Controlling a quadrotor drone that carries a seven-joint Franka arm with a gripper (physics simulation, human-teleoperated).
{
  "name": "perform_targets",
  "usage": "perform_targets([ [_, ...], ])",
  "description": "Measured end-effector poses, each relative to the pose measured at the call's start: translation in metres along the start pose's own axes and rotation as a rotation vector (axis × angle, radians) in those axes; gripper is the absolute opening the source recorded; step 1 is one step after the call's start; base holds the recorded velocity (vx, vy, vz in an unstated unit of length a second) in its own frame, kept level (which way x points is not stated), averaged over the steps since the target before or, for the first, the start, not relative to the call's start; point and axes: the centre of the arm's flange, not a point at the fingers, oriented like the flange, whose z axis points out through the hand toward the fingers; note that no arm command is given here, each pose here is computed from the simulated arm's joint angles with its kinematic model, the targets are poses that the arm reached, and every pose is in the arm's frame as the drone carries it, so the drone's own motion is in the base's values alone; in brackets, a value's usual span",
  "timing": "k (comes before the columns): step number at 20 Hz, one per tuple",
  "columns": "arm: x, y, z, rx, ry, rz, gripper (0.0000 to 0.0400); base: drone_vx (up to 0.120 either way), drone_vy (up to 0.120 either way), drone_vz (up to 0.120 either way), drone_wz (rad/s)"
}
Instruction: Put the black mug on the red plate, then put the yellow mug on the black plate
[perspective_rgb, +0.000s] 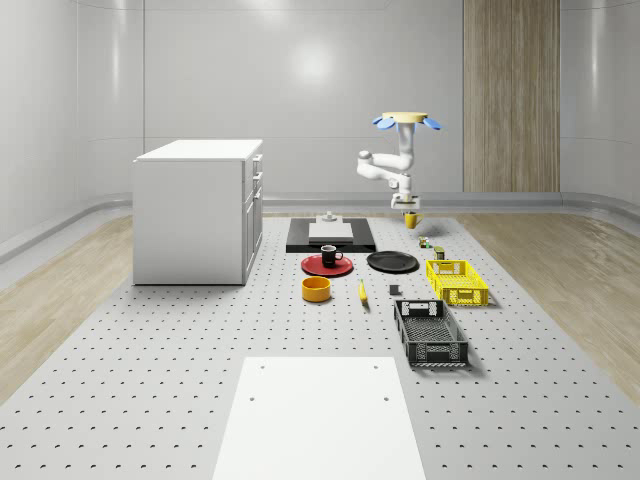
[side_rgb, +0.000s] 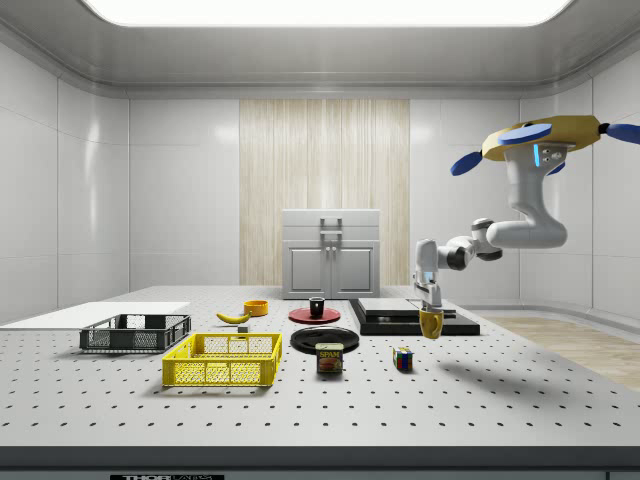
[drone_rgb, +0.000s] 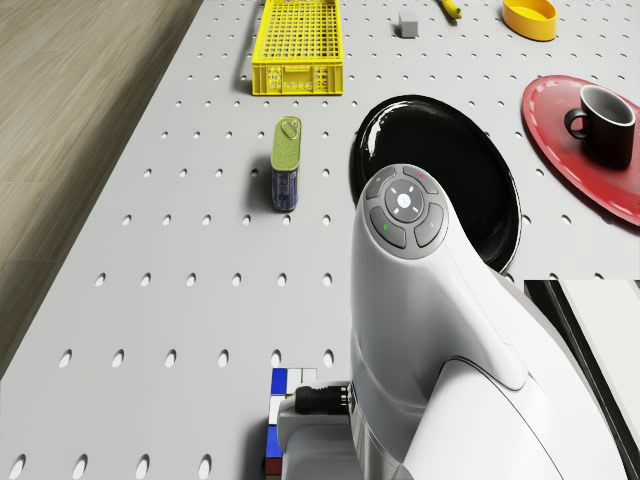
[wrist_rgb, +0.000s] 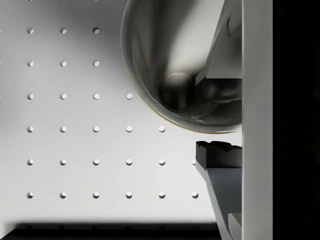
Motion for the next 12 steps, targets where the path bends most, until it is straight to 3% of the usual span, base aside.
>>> perform_targets([
  [12,0.0,0.0,0.0,0.0,0.0,0.0,0.011,0.12,-0.12,0.0,0.0],
])
